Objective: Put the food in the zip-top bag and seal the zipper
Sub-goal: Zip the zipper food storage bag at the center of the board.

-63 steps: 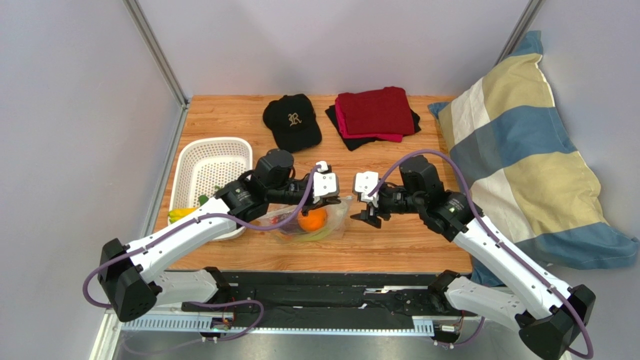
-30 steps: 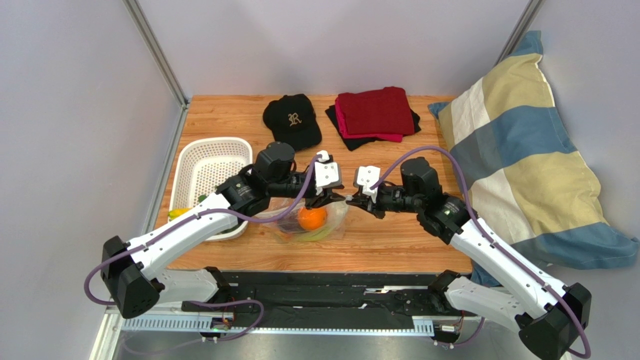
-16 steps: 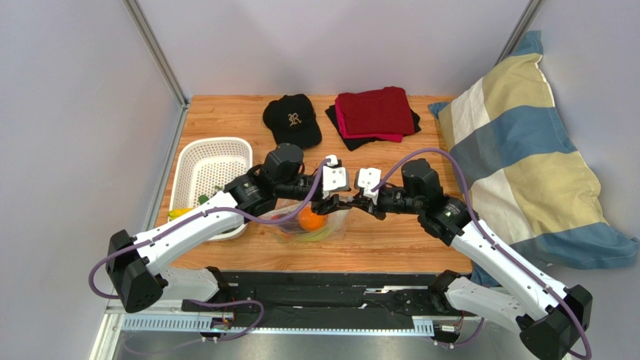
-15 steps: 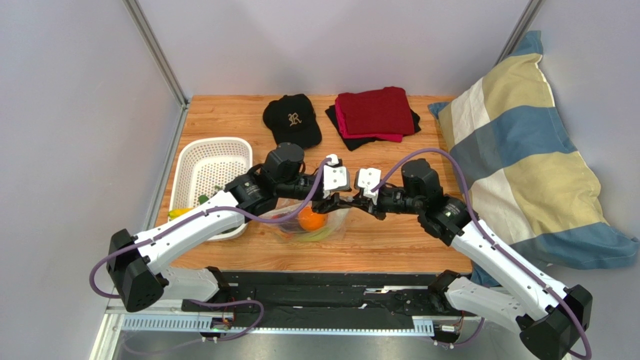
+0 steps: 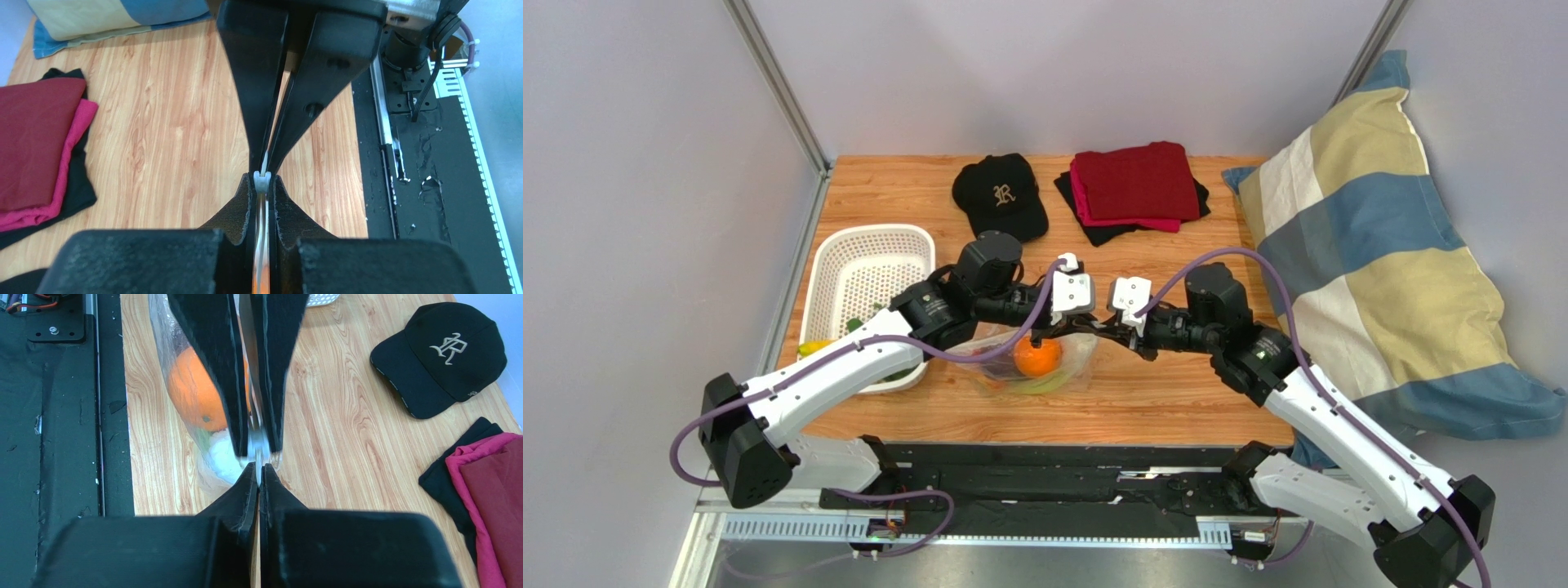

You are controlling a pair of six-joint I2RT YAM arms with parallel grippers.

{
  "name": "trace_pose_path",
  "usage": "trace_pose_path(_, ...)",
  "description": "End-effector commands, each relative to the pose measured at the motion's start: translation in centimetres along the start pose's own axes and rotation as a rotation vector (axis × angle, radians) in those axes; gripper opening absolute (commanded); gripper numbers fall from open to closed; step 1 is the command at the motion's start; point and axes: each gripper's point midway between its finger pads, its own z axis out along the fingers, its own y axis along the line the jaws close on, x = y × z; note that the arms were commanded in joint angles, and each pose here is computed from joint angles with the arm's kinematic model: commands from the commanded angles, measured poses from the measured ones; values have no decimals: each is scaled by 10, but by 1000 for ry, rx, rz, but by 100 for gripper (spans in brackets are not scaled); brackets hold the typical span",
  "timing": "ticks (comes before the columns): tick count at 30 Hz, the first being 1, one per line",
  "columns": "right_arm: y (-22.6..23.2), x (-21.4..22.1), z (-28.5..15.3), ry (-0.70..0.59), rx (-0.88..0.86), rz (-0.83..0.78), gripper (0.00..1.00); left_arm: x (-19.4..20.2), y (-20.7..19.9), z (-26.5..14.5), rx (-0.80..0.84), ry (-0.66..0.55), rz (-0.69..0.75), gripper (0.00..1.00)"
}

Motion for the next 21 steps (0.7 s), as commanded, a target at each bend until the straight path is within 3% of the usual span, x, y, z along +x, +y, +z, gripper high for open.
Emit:
trace_pose_path(1, -11, -13, -13, -42, 55, -37, 0, 15, 7, -27, -62, 63, 1, 3)
trace_pose_path(21, -28, 8, -46, 53, 206, 43, 0, 76, 17, -142, -373, 279, -59, 0)
